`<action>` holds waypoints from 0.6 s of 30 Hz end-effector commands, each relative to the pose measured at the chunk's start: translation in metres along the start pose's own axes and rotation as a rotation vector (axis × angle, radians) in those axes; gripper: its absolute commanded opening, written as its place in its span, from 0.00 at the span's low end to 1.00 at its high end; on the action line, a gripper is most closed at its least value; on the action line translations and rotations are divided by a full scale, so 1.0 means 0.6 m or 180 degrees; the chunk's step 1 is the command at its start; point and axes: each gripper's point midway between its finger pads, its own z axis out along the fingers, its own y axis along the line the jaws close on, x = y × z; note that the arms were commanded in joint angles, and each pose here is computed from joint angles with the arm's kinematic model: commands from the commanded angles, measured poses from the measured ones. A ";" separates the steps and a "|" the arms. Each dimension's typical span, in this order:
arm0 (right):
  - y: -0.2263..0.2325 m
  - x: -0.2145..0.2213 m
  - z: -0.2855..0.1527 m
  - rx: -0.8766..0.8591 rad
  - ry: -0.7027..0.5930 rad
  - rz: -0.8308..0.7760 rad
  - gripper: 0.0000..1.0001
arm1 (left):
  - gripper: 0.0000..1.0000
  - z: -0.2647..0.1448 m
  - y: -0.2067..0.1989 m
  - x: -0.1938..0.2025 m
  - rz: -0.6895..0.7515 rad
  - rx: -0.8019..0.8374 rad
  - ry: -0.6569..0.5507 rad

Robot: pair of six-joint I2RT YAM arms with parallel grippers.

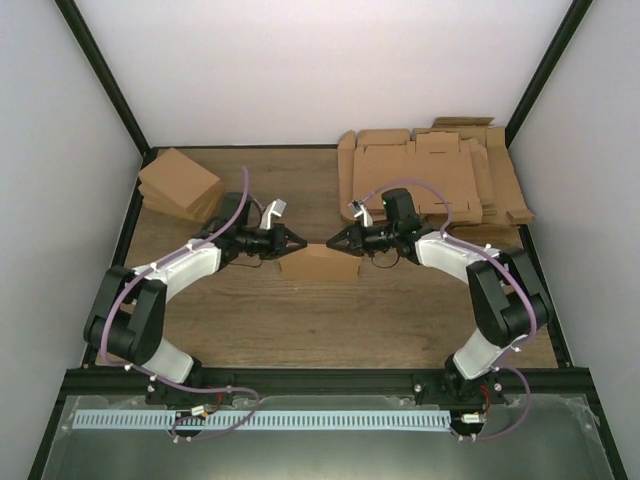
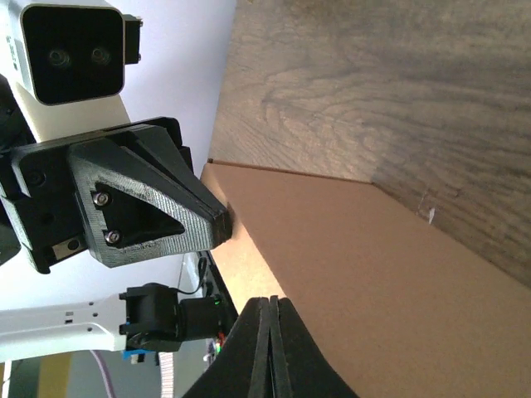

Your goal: Fold the paper box

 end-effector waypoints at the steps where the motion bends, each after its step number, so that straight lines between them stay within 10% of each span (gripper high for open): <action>1: -0.046 0.026 0.021 0.0199 0.0158 0.0096 0.01 | 0.04 0.024 0.073 0.040 -0.0229 -0.0313 0.0187; 12: 0.084 -0.016 -0.018 -0.0042 0.0022 -0.0498 0.01 | 0.04 0.016 0.076 0.037 -0.0173 -0.0473 0.0214; 18: -0.039 0.025 0.010 0.0481 0.0167 -0.0143 0.01 | 0.04 0.014 0.075 0.040 -0.0167 -0.0515 0.0232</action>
